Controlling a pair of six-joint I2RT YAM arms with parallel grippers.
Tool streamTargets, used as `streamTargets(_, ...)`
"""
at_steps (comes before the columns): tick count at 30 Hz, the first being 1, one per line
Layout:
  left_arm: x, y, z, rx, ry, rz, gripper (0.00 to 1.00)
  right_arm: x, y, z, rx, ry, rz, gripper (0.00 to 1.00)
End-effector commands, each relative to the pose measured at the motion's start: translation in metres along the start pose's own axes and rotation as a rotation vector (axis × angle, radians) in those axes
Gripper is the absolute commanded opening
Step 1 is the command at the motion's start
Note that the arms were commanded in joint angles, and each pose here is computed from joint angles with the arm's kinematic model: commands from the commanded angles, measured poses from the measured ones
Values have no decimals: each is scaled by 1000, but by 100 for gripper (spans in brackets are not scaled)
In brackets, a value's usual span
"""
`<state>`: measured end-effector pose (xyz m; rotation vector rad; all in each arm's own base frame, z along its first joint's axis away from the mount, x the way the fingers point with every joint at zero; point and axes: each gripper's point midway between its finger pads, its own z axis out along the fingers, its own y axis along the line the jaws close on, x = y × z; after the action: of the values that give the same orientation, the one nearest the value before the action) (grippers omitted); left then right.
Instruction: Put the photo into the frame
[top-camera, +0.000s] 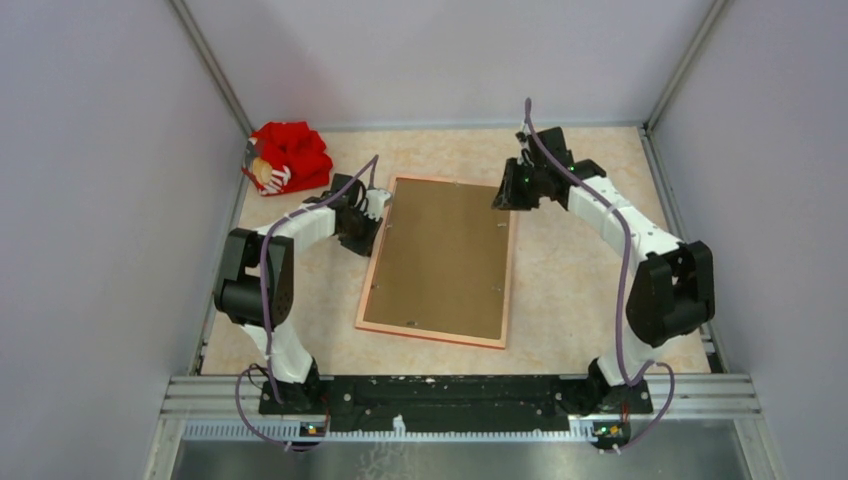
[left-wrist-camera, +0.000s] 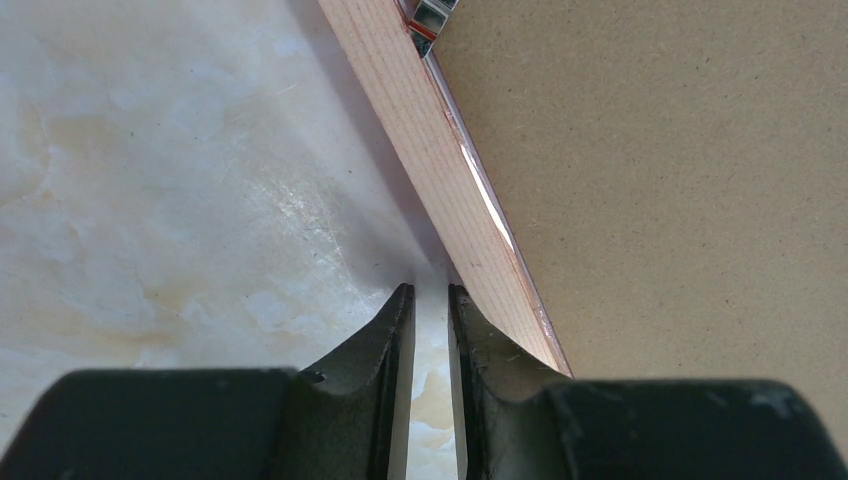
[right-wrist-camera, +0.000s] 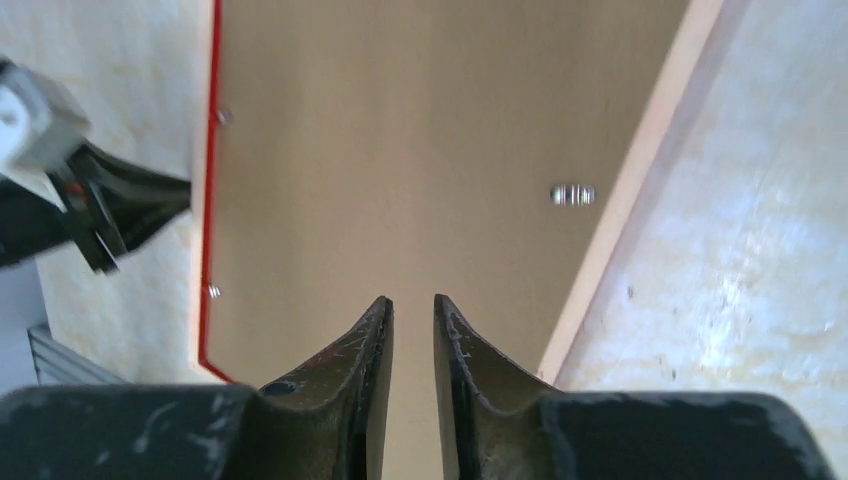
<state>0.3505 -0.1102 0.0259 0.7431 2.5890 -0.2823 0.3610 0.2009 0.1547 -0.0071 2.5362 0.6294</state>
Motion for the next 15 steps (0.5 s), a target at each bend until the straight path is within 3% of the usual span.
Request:
streamTargets(1,-22,-6,-10,24,-64,19,25,-46,-9,22,76,-106,9,19)
streamTargets(4,-24,-8,-13,33,-69,20,25,-57,-36,47,185,-101,34,12)
streamTargets(9,-27,-12,-18,52,-83,23,25,-60,-74,70,258,-94,117,16)
streamTargets(15,-28,-14,-17,69,-82,19,25,-65,-85,90,276,-82,127,17)
